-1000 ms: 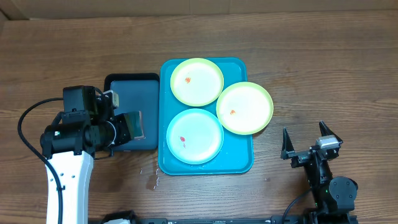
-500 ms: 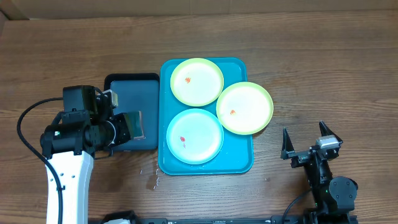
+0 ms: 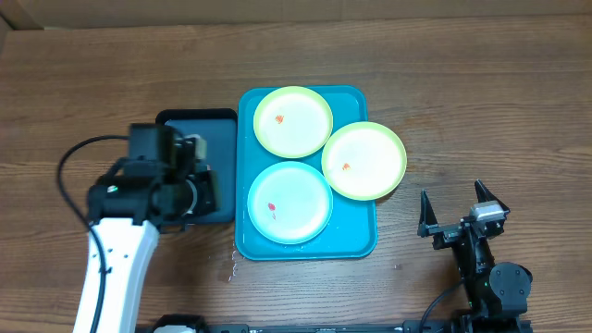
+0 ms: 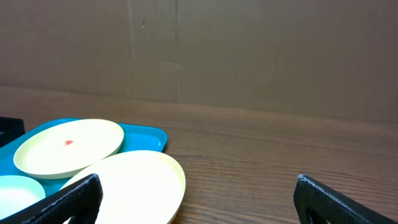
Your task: Clean dirty plates on tray and stack at the side
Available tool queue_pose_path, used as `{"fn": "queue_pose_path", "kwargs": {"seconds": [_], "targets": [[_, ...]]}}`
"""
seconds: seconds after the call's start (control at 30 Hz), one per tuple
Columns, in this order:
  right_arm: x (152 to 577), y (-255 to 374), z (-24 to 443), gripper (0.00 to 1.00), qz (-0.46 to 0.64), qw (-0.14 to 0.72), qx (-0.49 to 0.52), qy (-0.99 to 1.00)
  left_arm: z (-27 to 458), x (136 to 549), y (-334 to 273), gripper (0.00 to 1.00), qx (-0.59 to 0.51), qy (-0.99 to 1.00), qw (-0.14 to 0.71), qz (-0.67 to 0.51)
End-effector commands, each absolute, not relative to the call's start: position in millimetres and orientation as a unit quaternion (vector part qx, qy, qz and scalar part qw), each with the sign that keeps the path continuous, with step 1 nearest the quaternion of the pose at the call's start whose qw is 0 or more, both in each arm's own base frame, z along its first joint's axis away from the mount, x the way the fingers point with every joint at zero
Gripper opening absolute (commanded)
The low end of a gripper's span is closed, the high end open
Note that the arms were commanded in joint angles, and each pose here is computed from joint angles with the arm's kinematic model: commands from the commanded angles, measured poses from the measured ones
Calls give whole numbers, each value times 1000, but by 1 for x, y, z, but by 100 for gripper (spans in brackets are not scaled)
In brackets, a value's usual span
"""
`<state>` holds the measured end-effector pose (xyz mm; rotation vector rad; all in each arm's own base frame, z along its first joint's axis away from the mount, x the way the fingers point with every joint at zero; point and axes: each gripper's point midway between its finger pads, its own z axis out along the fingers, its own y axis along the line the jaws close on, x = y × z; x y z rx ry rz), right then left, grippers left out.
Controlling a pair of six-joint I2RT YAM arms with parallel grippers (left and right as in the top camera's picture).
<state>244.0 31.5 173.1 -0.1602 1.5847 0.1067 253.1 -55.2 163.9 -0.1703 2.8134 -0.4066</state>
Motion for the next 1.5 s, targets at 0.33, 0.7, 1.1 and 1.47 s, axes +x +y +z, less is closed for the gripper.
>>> {"fn": "queue_pose_path", "kwargs": {"seconds": [0.33, 0.7, 1.1, 1.47], "targets": [[244, 31, 173, 99, 47, 702, -70, 707, 145, 251, -59, 61, -34, 990, 100, -95], [230, 74, 199, 100, 152, 723, -148, 657, 153, 257, -58, 68, -34, 986, 119, -110], [215, 70, 266, 100, 223, 694, -67, 681, 153, 259, -57, 91, -34, 986, 122, -110], [215, 78, 350, 100, 240, 591, -60, 768, 153, 258, -58, 100, -32, 986, 120, -110]]}}
